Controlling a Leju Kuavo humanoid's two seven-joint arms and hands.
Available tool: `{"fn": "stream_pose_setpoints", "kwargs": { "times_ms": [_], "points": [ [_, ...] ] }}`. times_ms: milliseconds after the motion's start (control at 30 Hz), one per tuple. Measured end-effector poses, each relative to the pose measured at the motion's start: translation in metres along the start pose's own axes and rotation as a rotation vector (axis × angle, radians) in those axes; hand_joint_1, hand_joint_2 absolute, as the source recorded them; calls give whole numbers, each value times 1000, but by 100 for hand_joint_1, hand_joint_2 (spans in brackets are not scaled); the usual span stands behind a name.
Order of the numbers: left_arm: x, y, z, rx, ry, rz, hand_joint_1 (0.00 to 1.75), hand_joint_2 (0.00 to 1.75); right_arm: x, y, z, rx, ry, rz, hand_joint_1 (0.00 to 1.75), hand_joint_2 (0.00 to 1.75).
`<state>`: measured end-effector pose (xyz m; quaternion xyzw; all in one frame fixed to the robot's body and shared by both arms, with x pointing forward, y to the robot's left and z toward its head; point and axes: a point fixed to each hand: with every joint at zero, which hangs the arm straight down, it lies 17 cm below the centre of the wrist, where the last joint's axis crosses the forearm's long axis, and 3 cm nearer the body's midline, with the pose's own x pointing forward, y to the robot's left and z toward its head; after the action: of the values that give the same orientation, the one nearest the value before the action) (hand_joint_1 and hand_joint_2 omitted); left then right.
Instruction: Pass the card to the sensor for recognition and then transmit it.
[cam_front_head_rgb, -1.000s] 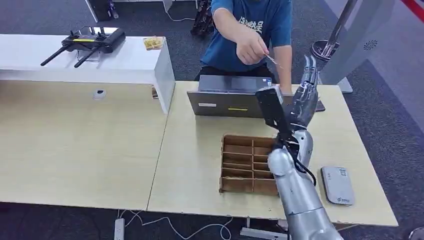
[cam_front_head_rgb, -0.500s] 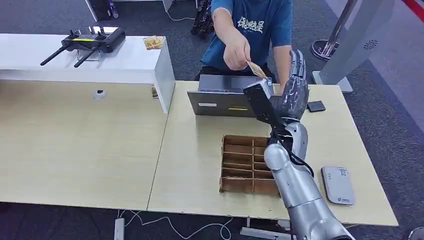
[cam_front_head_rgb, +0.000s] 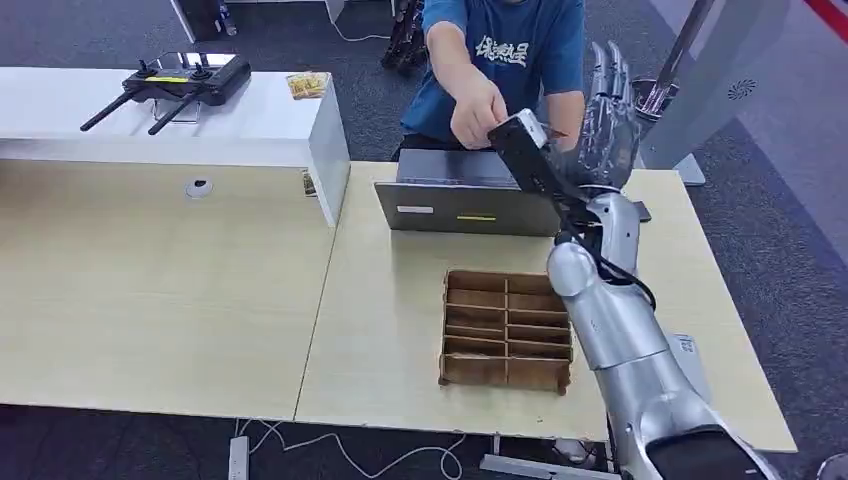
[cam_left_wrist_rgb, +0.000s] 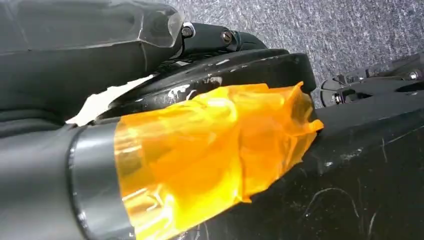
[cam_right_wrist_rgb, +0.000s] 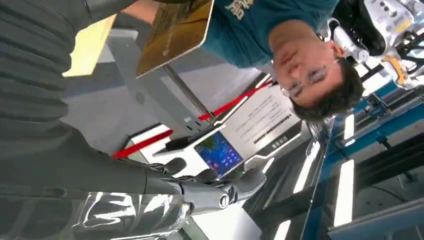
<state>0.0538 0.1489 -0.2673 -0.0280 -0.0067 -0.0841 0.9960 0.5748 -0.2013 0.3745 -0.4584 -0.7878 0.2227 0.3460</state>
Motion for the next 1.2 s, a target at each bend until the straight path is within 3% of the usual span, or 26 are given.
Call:
{"fn": "stream_pose_setpoints", "kwargs": {
  "times_ms": [333,1200],
  "points": [
    [-2,1,0,-3,10,-27,0,0,-9,-7,-15,8,-1,35,0,175],
    [-2,1,0,-4,15,-47,0,0,-24,-19,-18,-4,2,28,0,175]
  ]
}}
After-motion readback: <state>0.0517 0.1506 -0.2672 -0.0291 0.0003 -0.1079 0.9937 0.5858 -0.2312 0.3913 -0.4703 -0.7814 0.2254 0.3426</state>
